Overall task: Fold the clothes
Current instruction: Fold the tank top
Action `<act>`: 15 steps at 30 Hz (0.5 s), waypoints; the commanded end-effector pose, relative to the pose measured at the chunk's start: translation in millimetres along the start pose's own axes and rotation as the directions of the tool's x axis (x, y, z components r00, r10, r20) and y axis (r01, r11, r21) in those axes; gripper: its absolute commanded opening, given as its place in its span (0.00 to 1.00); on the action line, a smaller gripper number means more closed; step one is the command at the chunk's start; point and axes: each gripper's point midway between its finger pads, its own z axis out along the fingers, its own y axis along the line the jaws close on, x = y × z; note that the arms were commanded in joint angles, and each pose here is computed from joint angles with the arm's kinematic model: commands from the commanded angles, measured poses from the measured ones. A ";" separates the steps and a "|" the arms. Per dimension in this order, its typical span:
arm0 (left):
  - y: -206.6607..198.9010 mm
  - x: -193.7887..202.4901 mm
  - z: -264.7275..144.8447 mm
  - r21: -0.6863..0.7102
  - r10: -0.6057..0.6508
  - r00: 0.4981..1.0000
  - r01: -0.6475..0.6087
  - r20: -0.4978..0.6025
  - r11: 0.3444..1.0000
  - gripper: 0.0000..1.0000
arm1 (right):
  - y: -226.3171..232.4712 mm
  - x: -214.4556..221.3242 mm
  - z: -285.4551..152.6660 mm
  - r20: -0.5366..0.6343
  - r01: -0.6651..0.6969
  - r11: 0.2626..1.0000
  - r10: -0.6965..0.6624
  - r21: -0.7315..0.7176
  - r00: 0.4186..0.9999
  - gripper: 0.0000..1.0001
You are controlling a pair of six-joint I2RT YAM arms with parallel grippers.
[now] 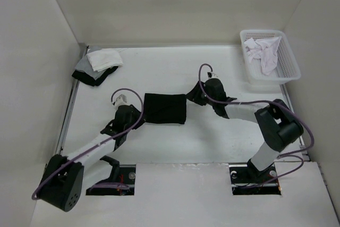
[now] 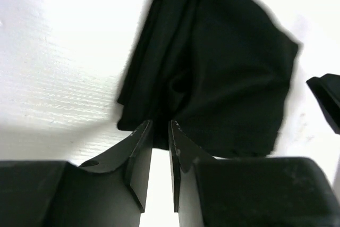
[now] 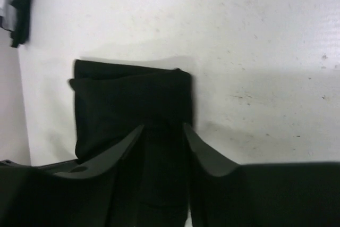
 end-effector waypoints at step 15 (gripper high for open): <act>-142.4 -41.9 23.4 0.233 0.102 0.982 -0.138 0.161 0.963 0.17 | 70.5 58.9 -22.7 -0.082 0.159 0.975 -0.174 -0.157 0.981 0.12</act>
